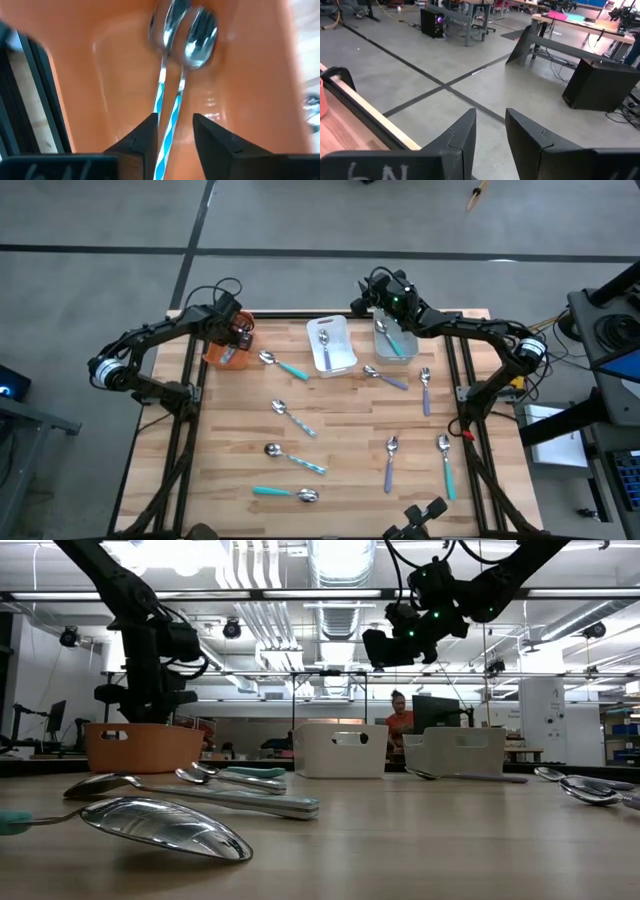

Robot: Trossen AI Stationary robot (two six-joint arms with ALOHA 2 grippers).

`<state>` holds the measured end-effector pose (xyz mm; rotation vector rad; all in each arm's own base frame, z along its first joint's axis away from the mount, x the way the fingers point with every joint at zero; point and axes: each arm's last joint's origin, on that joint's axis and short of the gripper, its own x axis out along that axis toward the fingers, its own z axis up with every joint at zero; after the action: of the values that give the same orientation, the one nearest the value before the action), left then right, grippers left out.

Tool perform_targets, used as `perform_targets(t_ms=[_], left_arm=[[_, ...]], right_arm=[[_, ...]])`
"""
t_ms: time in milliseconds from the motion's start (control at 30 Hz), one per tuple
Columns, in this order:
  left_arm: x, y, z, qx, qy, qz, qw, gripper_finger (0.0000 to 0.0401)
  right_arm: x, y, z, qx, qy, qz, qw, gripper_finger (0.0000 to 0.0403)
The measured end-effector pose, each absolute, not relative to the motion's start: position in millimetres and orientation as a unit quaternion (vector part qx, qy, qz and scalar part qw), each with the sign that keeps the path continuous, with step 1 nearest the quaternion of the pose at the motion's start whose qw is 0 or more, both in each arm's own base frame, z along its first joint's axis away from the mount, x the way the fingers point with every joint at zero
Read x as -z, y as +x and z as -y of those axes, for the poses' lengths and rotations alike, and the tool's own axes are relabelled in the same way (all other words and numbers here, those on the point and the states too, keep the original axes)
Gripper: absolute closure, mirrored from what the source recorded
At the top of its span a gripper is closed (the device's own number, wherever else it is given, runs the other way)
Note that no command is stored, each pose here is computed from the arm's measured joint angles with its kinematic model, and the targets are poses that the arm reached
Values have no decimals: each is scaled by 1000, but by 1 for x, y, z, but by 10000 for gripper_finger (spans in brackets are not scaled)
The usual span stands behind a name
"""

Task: Sort silverware by color (type)
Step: Put the purple spoon into the white bin

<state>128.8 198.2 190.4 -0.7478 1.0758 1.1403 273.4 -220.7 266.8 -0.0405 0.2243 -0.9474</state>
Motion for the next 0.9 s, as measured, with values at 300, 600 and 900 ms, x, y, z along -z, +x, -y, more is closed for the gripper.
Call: perform_targets(t_ms=[300, 600, 900], left_arm=[[-249, 154, -205, -424, -218, -404, 781, 282], [-275, 181, -201, -267, -109, -274, 917, 295], [-276, 191, -193, -191, -102, -254, 943, 299]], right_arm=[[-269, 268, 202, 373, 62, -151, 913, 321], [-279, 276, 159, 213, 175, -160, 948, 322], [-264, 286, 113, 170, 258, -254, 916, 332]])
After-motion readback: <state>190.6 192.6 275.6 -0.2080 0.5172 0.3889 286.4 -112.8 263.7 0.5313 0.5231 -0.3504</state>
